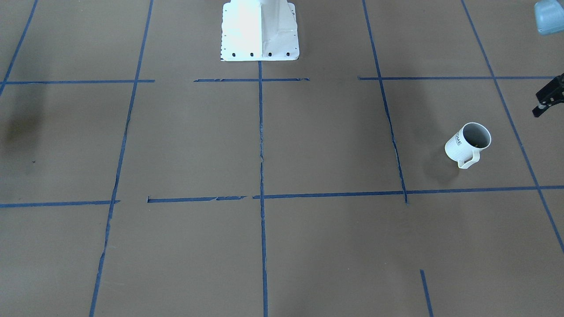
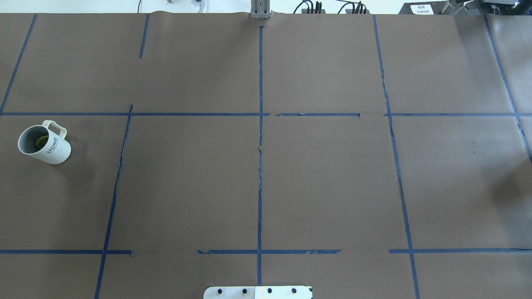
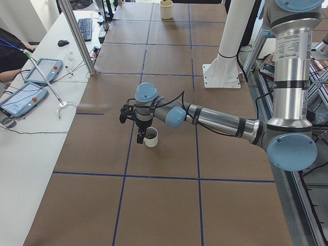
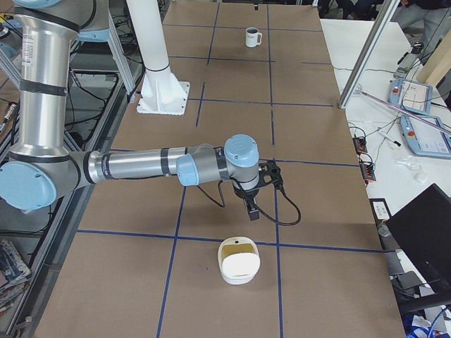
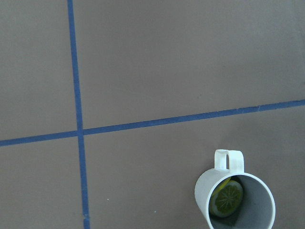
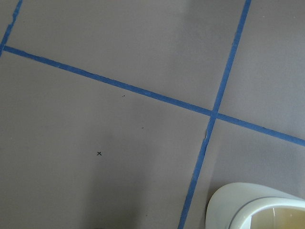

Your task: Left arm hands cup to right arm to dump lemon

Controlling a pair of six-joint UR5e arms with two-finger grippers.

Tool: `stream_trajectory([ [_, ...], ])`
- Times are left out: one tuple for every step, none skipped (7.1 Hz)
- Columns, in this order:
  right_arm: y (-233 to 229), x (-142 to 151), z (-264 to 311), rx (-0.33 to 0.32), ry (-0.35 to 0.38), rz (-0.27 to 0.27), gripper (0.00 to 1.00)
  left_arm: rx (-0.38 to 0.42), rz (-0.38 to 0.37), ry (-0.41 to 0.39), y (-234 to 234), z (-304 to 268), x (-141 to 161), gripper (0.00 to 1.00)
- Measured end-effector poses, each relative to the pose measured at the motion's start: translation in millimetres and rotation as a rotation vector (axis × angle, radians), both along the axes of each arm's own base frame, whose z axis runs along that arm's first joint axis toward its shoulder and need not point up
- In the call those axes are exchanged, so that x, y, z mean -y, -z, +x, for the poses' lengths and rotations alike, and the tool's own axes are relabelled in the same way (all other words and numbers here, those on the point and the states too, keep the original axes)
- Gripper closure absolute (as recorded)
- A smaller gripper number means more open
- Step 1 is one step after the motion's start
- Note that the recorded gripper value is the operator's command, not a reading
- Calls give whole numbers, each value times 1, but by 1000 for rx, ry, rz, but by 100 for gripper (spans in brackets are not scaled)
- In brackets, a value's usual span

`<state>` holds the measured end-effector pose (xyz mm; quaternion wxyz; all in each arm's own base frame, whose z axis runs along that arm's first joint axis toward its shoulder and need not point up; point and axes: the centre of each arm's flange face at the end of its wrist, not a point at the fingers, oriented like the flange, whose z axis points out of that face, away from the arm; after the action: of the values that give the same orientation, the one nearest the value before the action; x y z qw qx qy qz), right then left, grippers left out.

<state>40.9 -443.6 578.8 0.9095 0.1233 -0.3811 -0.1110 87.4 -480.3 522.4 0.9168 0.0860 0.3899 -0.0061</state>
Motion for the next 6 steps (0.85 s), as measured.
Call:
stream_trajectory([
  [0, 0, 0, 1, -1, -1, 0, 11, -25, 22, -3, 30, -3, 23],
  [-1, 0, 0, 1, -1, -1, 0, 27, -35, 29, -15, 52, -3, 23],
  [-1, -1, 0, 1, -1, -1, 0, 33, -37, 31, -28, 63, -2, 22],
  [-1, -1, 0, 0, -1, -1, 0, 35, -38, 26, -36, 70, -2, 22],
  [-1, -1, 0, -1, 0, -1, 0, 35, -38, 13, -40, 79, -4, 22],
  [-2, -1, 0, -2, 0, -2, 0, 35, -34, -5, -41, 87, -6, 30],
])
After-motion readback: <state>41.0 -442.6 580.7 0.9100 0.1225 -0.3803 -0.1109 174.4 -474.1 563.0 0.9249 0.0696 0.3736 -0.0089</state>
